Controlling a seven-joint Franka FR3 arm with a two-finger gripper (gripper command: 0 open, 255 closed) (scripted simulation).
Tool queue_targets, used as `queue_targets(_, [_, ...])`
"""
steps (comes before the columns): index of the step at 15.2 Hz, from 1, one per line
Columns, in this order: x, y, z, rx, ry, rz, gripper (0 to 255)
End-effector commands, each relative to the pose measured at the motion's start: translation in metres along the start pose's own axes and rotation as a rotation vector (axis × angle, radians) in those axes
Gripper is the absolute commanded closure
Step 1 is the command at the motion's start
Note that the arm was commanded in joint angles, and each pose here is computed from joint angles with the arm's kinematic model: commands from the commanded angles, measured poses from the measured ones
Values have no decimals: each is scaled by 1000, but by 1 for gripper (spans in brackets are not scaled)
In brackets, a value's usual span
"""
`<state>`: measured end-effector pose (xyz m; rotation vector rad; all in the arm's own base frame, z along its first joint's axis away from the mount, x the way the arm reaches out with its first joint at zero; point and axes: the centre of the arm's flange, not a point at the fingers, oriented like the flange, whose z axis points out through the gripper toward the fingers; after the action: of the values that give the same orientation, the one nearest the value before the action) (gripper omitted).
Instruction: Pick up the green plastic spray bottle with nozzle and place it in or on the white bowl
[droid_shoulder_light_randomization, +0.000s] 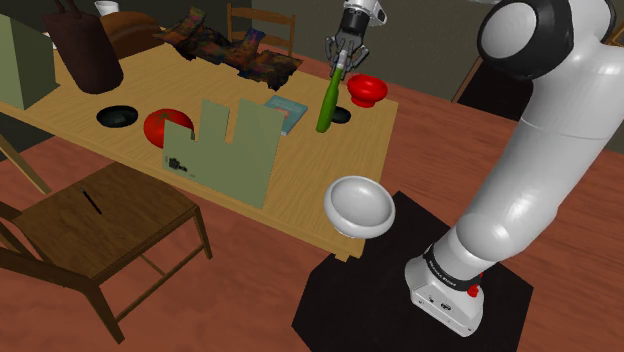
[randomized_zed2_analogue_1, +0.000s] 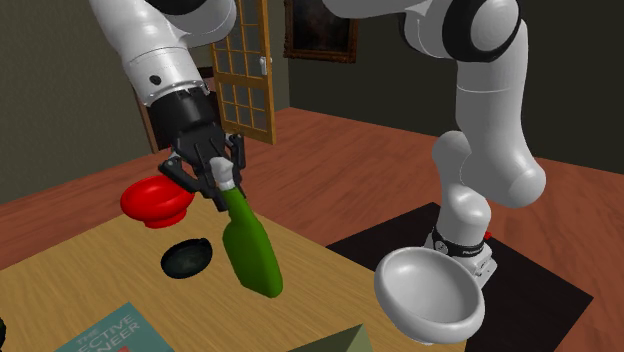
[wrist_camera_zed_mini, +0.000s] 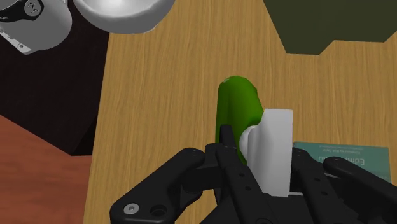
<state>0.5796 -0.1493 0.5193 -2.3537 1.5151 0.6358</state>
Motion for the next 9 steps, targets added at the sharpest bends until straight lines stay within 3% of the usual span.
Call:
queue_targets(1, [-5, 0, -8, 0, 0, 0, 255])
queue_targets(4, [-11, 0, -19, 0, 0, 0, 255])
queue_targets(9, [-57, 39, 7, 0, 0, 0, 255])
